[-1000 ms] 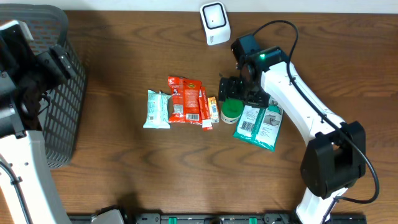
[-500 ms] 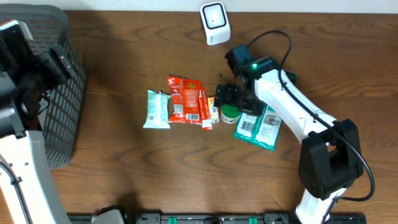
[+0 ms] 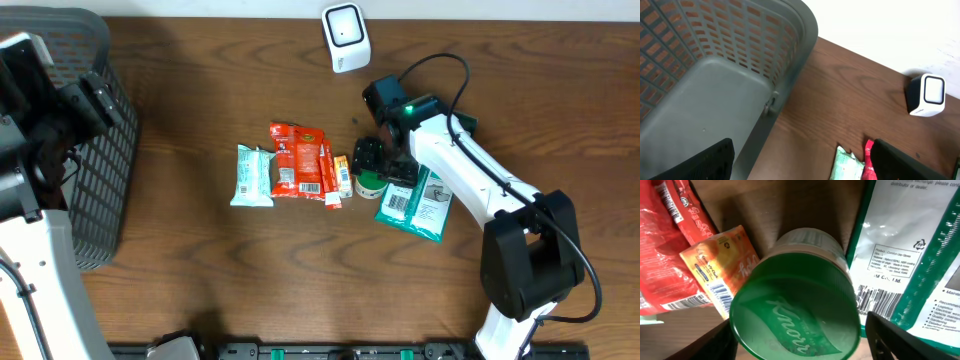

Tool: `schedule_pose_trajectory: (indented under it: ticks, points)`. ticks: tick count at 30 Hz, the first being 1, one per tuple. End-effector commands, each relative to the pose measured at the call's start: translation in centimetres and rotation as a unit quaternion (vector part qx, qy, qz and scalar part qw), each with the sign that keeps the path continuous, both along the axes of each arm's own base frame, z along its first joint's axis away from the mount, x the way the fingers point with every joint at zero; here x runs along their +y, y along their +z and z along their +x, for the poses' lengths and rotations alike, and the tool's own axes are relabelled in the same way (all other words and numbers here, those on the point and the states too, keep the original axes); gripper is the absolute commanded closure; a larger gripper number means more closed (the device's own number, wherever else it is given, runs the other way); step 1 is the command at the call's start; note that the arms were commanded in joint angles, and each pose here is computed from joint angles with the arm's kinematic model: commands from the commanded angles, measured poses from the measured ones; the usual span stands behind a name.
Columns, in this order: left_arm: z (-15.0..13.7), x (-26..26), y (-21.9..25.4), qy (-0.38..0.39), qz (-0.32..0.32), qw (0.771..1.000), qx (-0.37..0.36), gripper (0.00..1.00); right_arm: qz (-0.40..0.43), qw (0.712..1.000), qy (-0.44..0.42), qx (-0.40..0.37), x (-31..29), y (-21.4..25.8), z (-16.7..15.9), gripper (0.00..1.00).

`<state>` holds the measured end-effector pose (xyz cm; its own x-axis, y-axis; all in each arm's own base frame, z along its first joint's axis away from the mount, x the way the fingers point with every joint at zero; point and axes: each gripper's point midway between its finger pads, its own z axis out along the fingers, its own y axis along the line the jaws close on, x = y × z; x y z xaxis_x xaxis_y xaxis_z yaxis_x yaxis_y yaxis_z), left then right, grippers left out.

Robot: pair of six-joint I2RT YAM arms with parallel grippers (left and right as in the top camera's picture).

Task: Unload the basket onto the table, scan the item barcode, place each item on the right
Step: 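Grasp the green-lidded jar with the right gripper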

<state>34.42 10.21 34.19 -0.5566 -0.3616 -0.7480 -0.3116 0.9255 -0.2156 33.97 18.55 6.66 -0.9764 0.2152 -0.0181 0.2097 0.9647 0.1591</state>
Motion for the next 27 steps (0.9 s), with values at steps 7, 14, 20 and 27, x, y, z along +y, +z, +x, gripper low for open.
schedule_pose_trajectory:
  ticks: [7, 14, 20, 27]
  points:
    - [0.09, 0.01, 0.35, -0.005, 0.005, 1.0, -0.003, 0.13, -0.069, 0.996, 0.052, -0.031, -0.74, -0.45, 0.2, 0.3]
    - [0.09, 0.01, 0.35, -0.005, 0.005, 1.0, -0.003, 0.13, -0.075, 0.989, 0.121, -0.043, -0.61, -0.39, 0.43, 0.3]
    - [0.09, 0.01, 0.35, -0.005, 0.005, 1.0, -0.003, 0.13, -0.073, 0.985, 0.145, -0.051, -0.49, -0.11, 0.77, 0.27]
    - [0.09, 0.01, 0.35, -0.005, 0.005, 1.0, -0.003, 0.13, -0.065, 0.982, 0.17, -0.044, -0.25, -0.07, 0.35, 0.33]
